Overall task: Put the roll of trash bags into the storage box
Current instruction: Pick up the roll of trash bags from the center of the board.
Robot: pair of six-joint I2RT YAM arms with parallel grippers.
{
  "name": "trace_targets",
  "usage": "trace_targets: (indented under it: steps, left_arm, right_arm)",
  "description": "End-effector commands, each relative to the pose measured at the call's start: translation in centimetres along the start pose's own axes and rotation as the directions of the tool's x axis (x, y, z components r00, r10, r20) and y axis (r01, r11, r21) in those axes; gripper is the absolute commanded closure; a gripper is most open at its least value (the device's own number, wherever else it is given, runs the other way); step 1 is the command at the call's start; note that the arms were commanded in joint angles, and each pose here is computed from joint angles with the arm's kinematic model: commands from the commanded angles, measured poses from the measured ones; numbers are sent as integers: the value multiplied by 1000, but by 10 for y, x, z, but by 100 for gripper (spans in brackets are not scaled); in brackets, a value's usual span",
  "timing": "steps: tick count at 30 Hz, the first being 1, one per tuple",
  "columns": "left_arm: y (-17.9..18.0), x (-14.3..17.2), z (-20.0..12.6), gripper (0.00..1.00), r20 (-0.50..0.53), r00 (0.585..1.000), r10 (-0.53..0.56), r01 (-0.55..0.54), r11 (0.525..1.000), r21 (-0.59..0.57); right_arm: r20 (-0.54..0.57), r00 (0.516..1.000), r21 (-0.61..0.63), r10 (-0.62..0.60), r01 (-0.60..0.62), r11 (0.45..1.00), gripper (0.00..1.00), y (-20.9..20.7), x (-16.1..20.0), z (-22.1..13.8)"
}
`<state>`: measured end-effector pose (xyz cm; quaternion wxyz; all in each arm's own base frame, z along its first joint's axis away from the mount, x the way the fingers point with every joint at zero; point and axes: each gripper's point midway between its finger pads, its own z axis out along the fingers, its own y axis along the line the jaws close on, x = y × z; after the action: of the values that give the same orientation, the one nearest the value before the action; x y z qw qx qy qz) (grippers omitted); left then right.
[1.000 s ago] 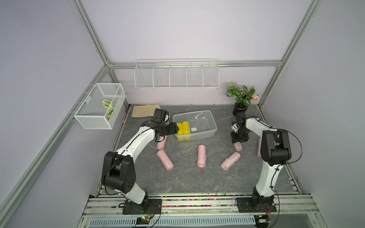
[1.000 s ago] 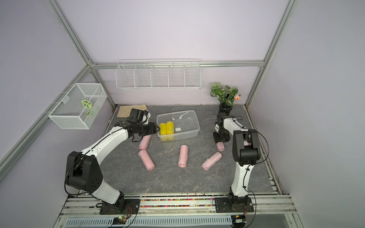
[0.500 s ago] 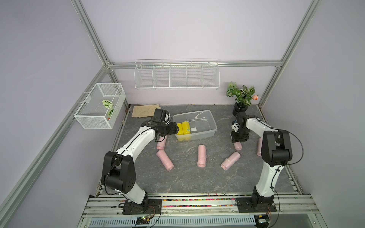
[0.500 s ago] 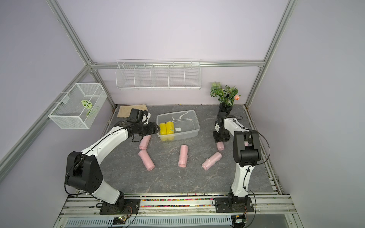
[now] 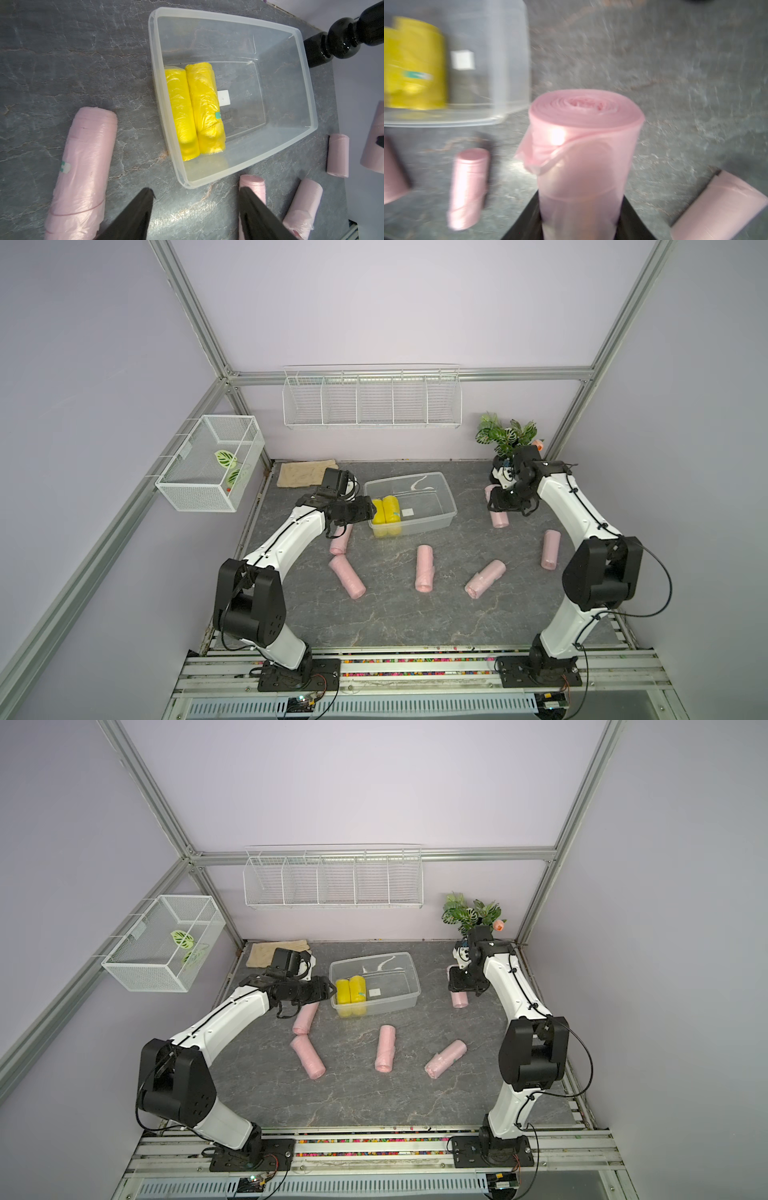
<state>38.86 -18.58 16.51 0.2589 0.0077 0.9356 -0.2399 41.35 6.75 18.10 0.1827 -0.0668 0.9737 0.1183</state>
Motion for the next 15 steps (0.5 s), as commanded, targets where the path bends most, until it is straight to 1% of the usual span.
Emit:
trace_targets:
  steps: [1,6,8,12,15]
  left_arm:
    - [1,2,0,30,0,1000,-9,9,1000,15]
    - [-4,-1,-5,30,21,1000,-13,13,999,35]
    - [-3,-2,-6,30,25,1000,-12,11,999,34]
    - [-2,1,-3,30,12,1000,-17,17,999,35]
    - [-1,3,-3,30,11,1000,-22,21,999,38]
  right_arm:
    - [61,997,-156,37,-27,987,60,34,-15,-25]
    - [136,990,-245,40,-5,969,60,69,-41,-38]
    - [156,987,-292,30,17,956,60,90,-50,-38]
    - [166,986,-341,14,44,939,60,123,-65,-30]
    - [159,987,-364,-4,62,929,60,148,-74,-16]
